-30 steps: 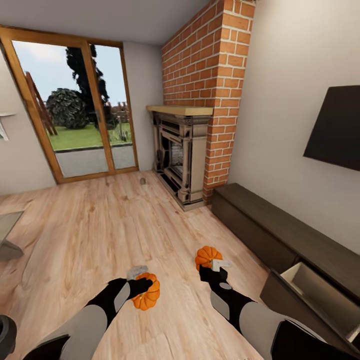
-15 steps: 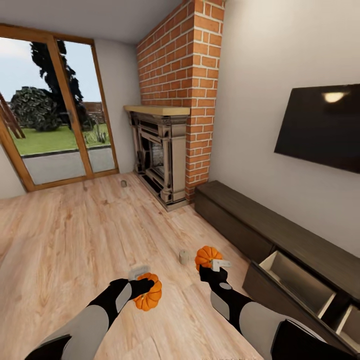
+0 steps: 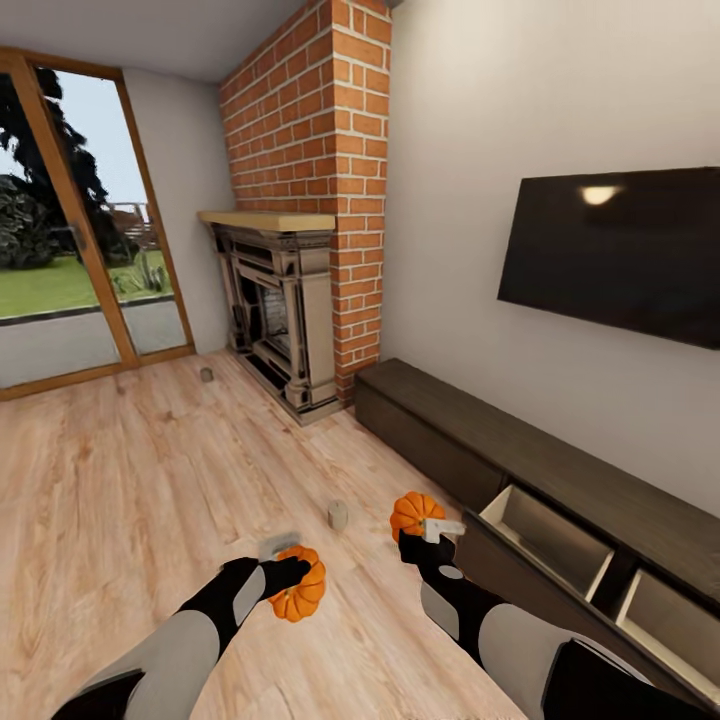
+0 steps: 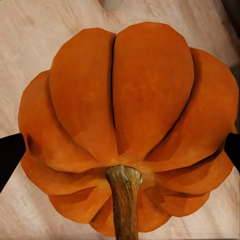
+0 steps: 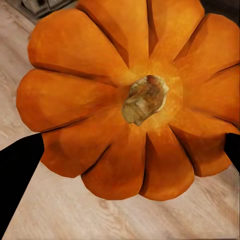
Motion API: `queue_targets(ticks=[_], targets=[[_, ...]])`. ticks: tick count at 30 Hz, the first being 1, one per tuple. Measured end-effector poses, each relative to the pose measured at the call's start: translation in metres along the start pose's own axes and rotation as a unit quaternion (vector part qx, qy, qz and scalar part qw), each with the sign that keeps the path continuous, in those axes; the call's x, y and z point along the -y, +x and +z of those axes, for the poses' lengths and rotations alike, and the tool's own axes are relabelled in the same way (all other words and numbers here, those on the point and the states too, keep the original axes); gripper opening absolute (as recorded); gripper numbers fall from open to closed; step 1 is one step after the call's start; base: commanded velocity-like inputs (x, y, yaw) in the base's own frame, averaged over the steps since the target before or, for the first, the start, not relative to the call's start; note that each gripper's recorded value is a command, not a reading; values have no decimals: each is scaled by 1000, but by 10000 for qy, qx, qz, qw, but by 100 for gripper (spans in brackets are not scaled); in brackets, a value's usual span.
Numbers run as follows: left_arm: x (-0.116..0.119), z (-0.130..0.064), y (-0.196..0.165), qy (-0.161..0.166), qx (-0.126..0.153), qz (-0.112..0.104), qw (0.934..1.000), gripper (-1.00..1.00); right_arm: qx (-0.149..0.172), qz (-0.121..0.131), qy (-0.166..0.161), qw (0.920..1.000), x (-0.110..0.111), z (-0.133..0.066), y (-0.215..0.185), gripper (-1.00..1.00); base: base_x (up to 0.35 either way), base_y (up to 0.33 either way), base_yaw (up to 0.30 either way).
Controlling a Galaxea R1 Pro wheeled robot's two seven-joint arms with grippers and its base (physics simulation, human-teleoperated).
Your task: Place each of the two pumpkins and all three candles from the living room inside a cabinet in the living room (use any cabinet), then make sure every cabinet is closed, and position the cauldron so it is next to a table in the living room.
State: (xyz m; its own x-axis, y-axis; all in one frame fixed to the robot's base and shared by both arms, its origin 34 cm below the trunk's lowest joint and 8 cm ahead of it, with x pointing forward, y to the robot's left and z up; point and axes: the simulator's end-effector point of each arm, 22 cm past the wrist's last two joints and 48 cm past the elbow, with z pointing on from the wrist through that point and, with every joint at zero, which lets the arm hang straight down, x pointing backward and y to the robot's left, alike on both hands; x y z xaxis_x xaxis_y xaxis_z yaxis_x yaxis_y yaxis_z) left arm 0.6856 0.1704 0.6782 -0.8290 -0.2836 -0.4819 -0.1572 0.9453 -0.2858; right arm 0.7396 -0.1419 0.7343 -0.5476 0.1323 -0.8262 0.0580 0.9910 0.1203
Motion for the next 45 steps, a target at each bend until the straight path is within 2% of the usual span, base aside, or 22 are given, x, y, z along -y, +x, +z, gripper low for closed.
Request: queue_targets(ticks=[45], targets=[[5,2,11,34,-77,3,10000,-100,1,6,0,10000,0,0,0,-100,0,0,-262]])
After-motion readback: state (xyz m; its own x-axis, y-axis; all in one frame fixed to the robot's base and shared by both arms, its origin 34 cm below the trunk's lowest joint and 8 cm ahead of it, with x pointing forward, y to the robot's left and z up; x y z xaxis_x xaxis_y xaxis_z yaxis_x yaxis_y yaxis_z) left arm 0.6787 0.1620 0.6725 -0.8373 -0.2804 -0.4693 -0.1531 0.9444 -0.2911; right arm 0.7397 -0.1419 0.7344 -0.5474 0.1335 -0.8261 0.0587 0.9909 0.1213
